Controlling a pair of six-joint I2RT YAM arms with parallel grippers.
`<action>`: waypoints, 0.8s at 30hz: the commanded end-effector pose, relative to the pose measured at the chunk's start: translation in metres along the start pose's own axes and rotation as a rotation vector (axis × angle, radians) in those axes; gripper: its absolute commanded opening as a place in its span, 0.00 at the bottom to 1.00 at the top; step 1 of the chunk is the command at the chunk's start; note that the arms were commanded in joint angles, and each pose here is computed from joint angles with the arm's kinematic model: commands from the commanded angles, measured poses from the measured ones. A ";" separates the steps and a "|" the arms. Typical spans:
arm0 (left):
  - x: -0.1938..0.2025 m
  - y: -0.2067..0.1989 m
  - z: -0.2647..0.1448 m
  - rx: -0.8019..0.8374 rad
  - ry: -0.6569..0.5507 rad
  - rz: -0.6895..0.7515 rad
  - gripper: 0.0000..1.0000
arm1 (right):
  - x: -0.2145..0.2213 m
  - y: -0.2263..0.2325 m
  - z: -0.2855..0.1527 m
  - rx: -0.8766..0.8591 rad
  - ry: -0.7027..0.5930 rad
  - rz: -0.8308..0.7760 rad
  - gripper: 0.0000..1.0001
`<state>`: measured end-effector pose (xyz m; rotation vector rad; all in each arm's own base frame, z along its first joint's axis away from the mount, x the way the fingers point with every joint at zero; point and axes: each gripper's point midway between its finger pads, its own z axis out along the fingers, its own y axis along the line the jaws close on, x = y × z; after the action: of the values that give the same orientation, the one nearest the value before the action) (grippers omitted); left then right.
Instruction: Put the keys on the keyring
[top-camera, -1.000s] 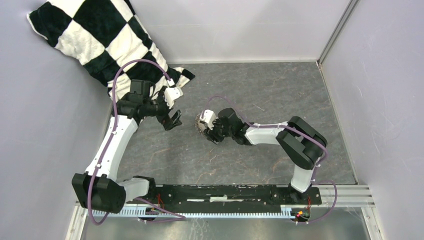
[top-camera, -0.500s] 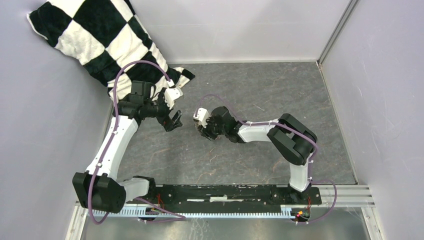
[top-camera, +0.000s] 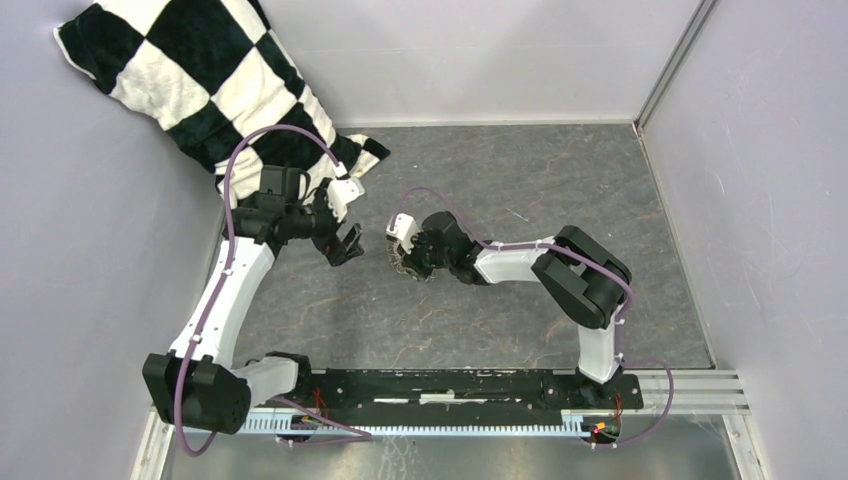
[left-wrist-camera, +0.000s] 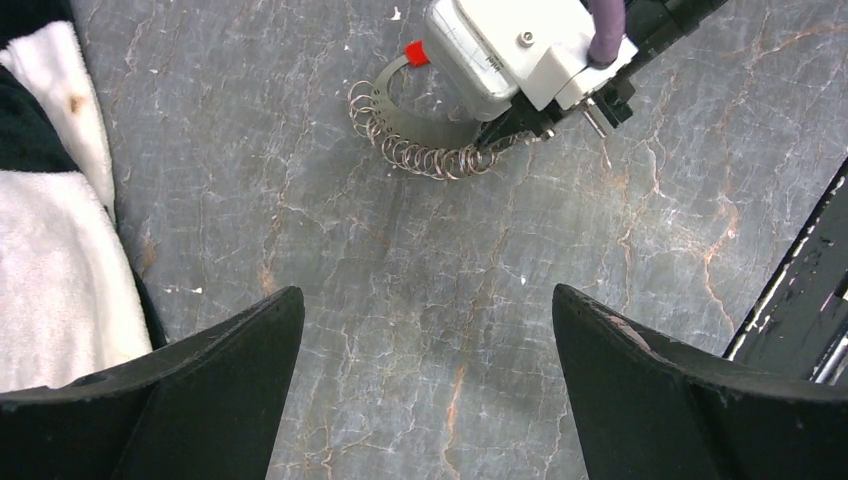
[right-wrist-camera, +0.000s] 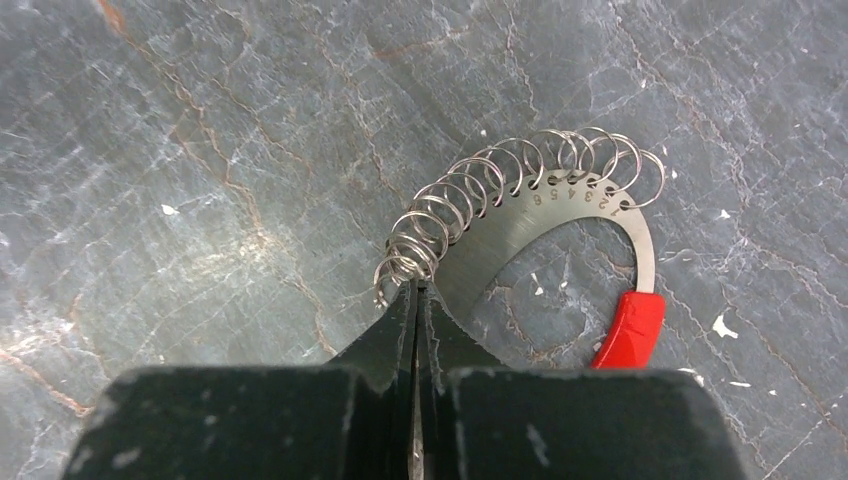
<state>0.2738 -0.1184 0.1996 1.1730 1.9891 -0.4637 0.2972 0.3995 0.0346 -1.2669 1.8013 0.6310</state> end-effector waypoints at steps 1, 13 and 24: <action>-0.007 0.003 -0.004 -0.024 -0.028 0.022 1.00 | -0.056 0.004 -0.019 -0.022 -0.145 -0.012 0.00; 0.003 -0.011 0.005 0.056 -0.030 0.147 0.99 | -0.098 0.014 -0.073 -0.022 -0.286 -0.021 0.00; -0.006 -0.004 0.017 0.081 -0.052 0.037 1.00 | -0.014 0.008 -0.025 -0.008 -0.046 -0.040 0.52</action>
<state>0.2669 -0.1263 0.1821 1.2633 1.9522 -0.5190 0.2819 0.3919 0.0897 -1.2296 1.6867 0.6892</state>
